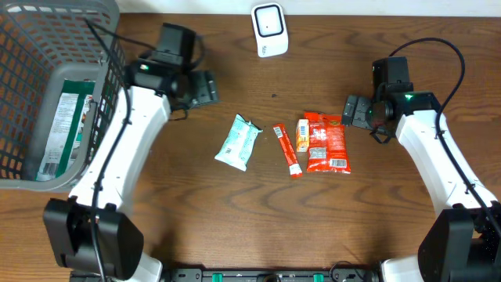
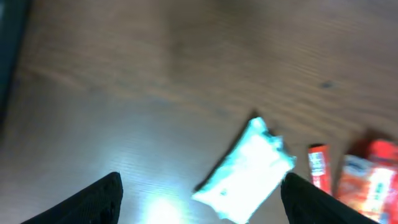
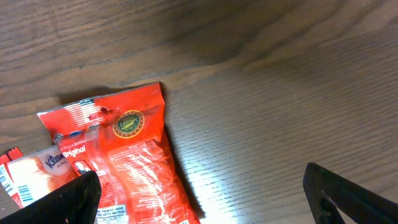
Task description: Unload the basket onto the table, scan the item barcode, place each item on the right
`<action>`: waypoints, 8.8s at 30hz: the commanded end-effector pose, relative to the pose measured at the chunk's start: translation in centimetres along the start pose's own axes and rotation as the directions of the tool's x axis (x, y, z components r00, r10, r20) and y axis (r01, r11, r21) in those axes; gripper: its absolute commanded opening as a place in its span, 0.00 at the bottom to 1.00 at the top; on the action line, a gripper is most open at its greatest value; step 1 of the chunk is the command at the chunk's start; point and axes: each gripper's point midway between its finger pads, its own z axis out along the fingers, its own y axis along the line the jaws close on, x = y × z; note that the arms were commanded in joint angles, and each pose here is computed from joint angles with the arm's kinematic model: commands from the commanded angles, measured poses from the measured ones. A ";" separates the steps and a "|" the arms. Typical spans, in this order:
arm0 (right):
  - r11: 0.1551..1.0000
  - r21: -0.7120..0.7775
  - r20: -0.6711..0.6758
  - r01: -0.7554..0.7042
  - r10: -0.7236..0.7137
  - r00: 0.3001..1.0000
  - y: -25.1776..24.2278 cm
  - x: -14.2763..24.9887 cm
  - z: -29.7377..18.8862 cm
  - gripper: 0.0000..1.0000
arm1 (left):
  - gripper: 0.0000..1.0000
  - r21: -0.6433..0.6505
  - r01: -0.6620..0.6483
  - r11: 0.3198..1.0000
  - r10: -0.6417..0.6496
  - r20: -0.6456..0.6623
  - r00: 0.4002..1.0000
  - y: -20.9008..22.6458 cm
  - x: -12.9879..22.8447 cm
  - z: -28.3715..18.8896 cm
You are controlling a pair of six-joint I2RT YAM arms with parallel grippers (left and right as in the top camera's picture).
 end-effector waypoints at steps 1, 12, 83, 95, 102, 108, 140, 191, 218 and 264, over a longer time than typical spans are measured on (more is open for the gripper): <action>1.000 0.005 0.014 -0.005 0.005 1.000 -0.1 -0.4 -0.3 0.99 | 0.80 -0.026 -0.020 0.999 0.018 -0.074 0.997 2.1 1.2 1.2; 1.000 0.005 0.014 -0.005 0.005 1.000 -0.1 -0.4 -0.3 0.99 | 0.08 -0.045 -0.010 0.999 0.005 -0.107 0.994 3.9 3.3 4.8; 1.000 0.005 0.014 -0.004 0.004 1.000 -0.1 -0.4 -0.3 0.99 | 0.14 0.141 -0.176 0.974 0.179 -0.012 0.984 -4.2 5.9 7.9; 1.000 0.005 0.014 -0.004 0.004 1.000 -0.1 -0.4 -0.3 0.99 | 0.74 -0.225 -0.023 0.974 0.122 0.438 0.891 8.2 -11.5 -18.5; 1.000 0.005 0.014 -0.004 0.004 1.000 -0.1 -0.4 -0.3 0.99 | 0.81 -0.344 0.230 0.910 -0.048 0.465 0.884 21.0 -12.5 -19.8; 1.000 0.005 0.014 -0.005 0.005 1.000 -0.1 -0.4 -0.3 0.99 | 0.82 -0.415 0.293 0.862 -0.156 0.332 0.930 27.7 -10.9 -15.2; 1.000 0.005 0.014 -0.004 0.004 1.000 -0.1 -0.4 -0.3 0.99 | 0.86 -0.316 0.058 0.947 -0.186 -0.392 0.901 31.2 -1.8 11.9; 1.000 0.005 0.014 -0.005 0.005 1.000 -0.1 -0.4 -0.3 0.99 | 0.78 -0.255 0.190 0.948 -0.235 -0.160 0.959 28.7 -6.0 6.6; 1.000 0.005 0.014 -0.005 0.005 1.000 -0.1 -0.4 -0.3 0.99 | 0.07 -0.396 0.183 0.900 -0.258 -0.144 0.955 33.0 -2.0 11.1; 1.000 0.005 0.014 -0.005 0.005 1.000 -0.1 -0.4 -0.3 0.99 | 0.07 -0.019 0.024 1.000 -0.018 0.277 0.961 2.3 3.5 -14.3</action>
